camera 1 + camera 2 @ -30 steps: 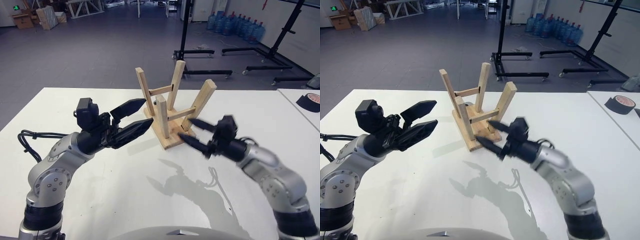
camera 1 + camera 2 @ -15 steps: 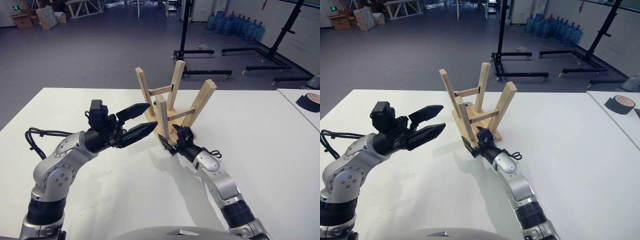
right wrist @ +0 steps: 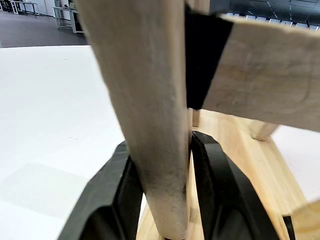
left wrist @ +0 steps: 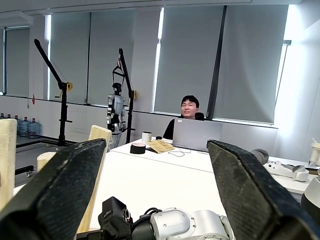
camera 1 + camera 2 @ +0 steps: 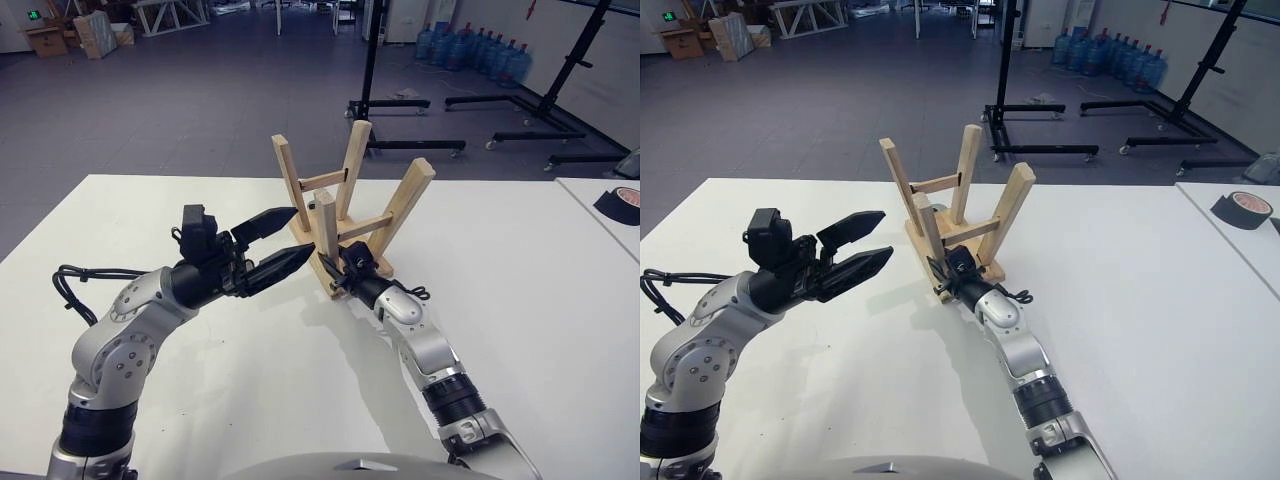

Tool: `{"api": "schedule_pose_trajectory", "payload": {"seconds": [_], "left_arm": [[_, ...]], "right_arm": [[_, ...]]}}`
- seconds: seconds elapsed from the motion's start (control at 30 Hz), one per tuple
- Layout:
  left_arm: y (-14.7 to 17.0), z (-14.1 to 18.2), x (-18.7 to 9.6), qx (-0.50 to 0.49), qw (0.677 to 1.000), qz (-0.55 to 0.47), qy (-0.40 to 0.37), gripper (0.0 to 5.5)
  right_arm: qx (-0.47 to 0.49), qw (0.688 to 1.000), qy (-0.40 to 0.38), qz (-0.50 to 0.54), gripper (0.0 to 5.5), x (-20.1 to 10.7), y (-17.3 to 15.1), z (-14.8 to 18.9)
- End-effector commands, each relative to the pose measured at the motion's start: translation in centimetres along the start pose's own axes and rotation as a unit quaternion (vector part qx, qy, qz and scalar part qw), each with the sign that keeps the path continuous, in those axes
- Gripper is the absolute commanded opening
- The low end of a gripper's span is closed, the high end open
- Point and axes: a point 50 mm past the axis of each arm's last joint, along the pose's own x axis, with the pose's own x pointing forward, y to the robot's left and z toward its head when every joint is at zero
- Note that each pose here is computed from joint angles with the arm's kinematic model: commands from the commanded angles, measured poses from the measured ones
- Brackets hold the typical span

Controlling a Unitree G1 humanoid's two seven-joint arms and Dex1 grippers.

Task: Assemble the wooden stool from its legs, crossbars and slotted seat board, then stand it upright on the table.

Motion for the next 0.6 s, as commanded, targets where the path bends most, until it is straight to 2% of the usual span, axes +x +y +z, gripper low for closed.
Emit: {"api": "schedule_pose_trajectory", "payload": {"seconds": [0.03,0.13,0.27,0.37,0.47,0.6], "left_arm": [[0.2,-0.2,0.1,0.003,1.0,-0.002,0.01,3.7],[0.3,-0.3,0.2,0.004,1.0,-0.003,0.011,3.7],[0.0,-0.1,0.3,0.004,1.0,-0.009,0.009,3.7],[-0.6,0.4,0.3,0.008,1.0,-0.017,0.0,3.7],[-1.2,0.6,0.5,0.014,1.0,-0.023,0.0,3.7],[-2.5,0.4,1.0,0.019,0.999,-0.041,0.008,3.7]], "right_arm": [[-0.001,1.0,0.02,0.012,1.13,-0.6,-1.0,-0.7],[0.01,1.0,0.02,0.02,1.06,-1.2,-1.6,-0.7],[0.112,0.988,-0.002,0.106,1.05,-3.2,-2.3,1.0],[0.215,0.947,0.008,0.237,1.04,-6.2,-2.7,2.6],[0.278,0.904,0.037,0.324,1.04,-8.1,-3.1,3.8],[0.367,0.827,0.108,0.412,1.03,-10.2,-3.7,4.3]]}}
